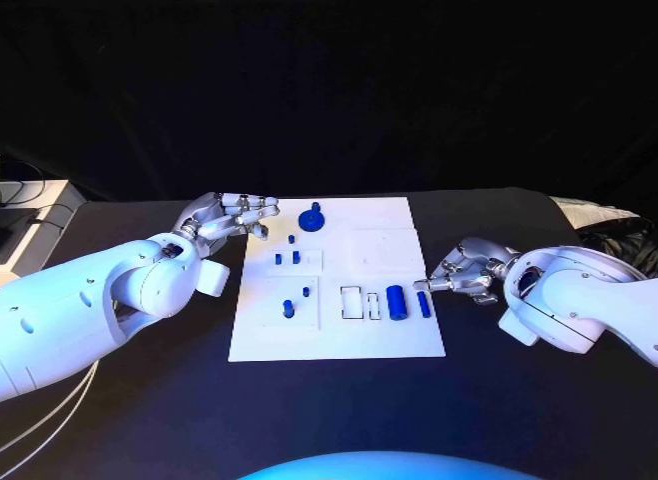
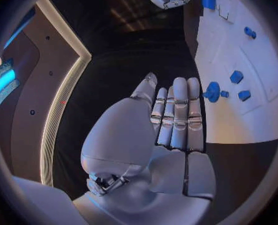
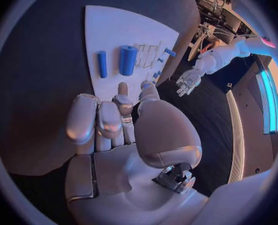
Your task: Assemble the parts on the task board
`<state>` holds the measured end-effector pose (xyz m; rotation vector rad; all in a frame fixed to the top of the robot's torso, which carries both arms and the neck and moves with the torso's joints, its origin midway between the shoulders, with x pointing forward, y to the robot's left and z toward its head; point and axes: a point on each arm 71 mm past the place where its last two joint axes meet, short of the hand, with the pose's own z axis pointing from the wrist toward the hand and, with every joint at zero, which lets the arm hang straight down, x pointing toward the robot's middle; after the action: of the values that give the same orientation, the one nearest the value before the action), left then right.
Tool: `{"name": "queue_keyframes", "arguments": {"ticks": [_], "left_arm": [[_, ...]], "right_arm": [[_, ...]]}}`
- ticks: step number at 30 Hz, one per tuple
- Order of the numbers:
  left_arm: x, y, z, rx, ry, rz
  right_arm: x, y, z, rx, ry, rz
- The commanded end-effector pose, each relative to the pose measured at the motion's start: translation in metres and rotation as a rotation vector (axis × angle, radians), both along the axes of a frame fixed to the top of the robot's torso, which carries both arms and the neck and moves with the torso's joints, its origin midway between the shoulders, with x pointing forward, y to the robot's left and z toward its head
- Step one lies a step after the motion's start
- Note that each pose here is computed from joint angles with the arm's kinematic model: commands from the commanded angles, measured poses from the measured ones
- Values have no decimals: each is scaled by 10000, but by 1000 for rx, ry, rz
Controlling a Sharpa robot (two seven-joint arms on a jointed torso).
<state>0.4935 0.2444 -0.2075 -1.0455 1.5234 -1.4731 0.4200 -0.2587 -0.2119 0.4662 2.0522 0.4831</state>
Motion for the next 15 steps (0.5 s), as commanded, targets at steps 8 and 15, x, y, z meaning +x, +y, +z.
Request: {"name": "queue_keyframes", "arguments": {"ticks": [8, 15], "left_arm": [[-31, -34, -2, 7, -4, -13], [-37, -29, 1, 10, -5, -13]], "right_arm": [[4, 219, -121, -158, 59, 2], [43, 349, -154, -175, 52, 18]]}}
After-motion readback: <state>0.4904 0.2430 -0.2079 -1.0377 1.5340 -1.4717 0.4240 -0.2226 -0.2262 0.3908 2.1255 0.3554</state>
